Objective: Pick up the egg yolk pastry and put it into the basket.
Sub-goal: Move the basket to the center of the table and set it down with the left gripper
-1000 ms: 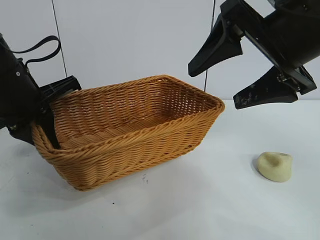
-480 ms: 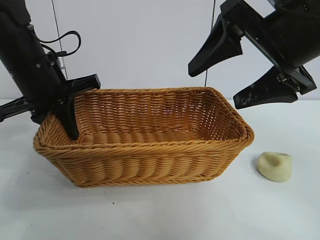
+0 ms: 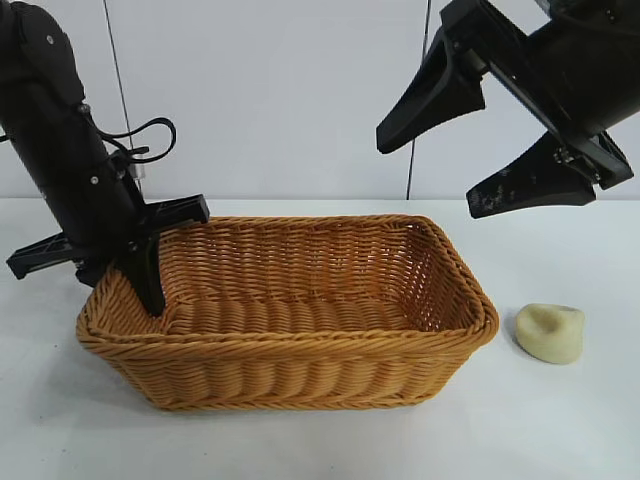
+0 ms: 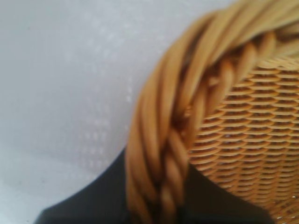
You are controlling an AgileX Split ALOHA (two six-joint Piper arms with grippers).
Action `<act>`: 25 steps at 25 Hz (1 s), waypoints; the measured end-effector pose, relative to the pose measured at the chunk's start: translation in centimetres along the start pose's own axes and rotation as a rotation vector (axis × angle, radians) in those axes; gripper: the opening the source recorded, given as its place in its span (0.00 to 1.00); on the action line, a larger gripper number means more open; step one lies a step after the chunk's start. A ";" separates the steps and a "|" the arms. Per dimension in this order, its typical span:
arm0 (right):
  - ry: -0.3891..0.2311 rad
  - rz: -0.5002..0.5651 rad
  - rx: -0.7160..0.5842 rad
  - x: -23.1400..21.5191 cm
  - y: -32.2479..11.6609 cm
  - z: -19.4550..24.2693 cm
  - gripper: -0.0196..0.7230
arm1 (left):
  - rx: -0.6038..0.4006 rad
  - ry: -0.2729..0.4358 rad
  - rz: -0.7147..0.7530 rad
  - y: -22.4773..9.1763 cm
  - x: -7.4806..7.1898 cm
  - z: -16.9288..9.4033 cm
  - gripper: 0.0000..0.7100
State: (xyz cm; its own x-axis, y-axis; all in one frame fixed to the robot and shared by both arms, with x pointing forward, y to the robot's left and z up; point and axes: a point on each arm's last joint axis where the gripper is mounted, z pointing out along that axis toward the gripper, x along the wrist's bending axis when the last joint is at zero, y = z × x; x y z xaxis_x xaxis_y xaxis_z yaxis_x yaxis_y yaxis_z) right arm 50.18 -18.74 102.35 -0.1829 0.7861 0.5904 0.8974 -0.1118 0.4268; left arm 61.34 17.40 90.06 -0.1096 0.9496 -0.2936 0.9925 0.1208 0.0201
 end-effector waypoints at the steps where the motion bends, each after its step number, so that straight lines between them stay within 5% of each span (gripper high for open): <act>1: 0.000 0.000 0.000 0.0 0.0 0.0 0.93 | 0.001 -0.001 -0.001 0.0 0.0 0.1 0.12; 7: 0.000 0.000 0.000 0.0 0.0 0.0 0.93 | 0.004 -0.003 -0.001 0.0 0.0 0.2 0.19; 12: 0.000 0.000 0.000 0.0 0.0 0.0 0.93 | 0.008 -0.010 -0.007 0.0 -0.1 0.2 0.70; 15: 0.000 0.000 0.000 0.0 0.0 0.0 0.93 | 0.018 -0.011 -0.006 -0.2 -0.1 -0.1 0.85; 25: 0.000 0.000 0.000 0.0 0.0 0.0 0.93 | -0.121 -0.005 0.107 -1.1 -1.5 -7.8 0.91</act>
State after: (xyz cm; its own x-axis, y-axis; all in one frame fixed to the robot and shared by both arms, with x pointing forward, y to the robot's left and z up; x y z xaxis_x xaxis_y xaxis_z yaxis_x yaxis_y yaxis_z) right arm 50.18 -18.74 102.35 -0.1829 0.7861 0.5904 0.8974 -0.1118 0.4268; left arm 60.01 18.12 97.90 -0.0031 0.9576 -0.2882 0.9846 0.0532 0.1663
